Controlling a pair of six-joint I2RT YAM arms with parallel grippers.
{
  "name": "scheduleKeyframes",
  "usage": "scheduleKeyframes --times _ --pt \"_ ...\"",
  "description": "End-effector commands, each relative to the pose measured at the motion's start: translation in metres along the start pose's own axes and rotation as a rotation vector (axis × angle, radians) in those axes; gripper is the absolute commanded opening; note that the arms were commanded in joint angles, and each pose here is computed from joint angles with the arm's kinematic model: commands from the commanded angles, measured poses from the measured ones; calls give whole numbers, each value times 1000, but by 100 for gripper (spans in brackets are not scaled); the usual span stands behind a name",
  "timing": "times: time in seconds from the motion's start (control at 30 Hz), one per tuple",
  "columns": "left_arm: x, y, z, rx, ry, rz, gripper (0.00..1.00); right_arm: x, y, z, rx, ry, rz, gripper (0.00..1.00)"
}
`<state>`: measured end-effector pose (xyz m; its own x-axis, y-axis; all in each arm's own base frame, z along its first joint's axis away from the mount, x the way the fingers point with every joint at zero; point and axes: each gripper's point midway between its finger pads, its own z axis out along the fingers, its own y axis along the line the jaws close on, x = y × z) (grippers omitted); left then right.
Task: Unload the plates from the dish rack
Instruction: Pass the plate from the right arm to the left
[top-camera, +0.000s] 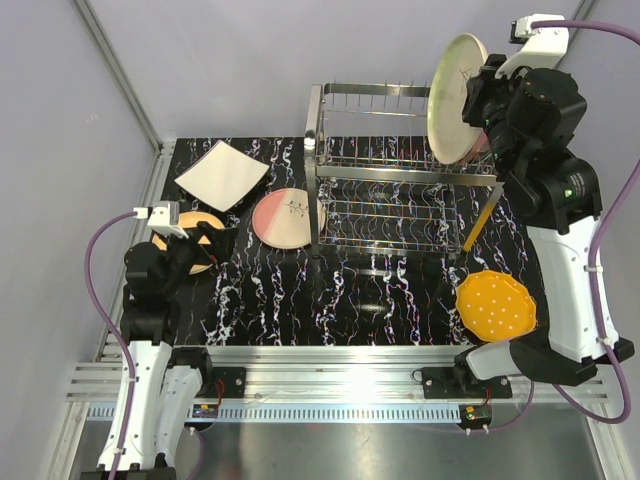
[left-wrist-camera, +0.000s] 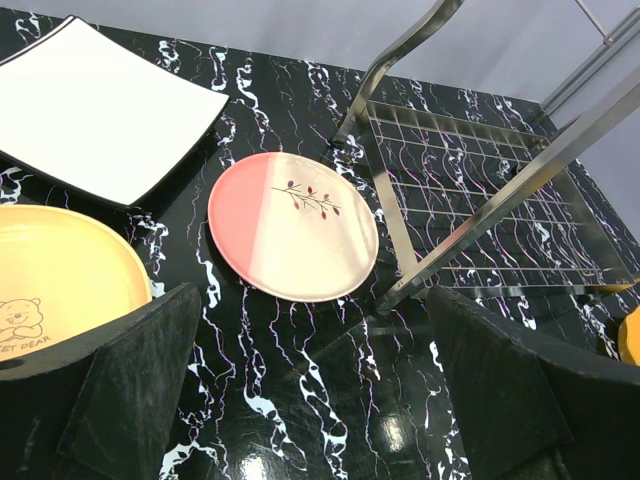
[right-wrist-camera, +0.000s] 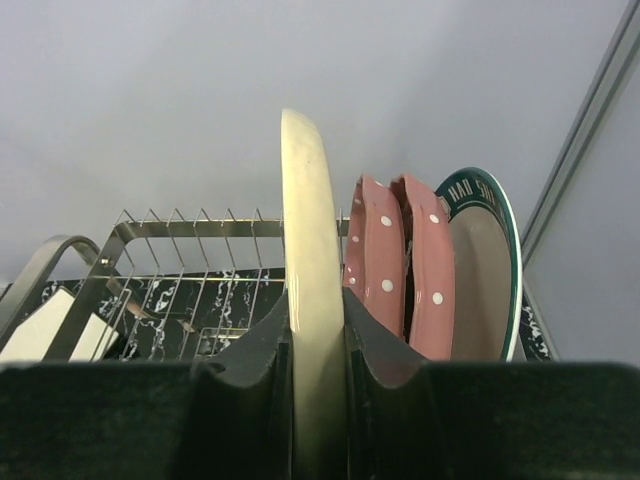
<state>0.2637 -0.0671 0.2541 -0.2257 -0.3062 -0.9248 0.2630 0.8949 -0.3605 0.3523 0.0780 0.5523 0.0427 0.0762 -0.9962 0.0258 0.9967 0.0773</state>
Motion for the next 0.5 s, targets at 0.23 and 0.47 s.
scheduleKeyframes --times 0.23,0.47 --pt "-24 -30 -7 126 -60 -13 99 -88 4 -60 -181 -225 245 0" --pt "-38 -56 -14 236 -70 -51 99 -85 11 -68 -235 -202 273 0"
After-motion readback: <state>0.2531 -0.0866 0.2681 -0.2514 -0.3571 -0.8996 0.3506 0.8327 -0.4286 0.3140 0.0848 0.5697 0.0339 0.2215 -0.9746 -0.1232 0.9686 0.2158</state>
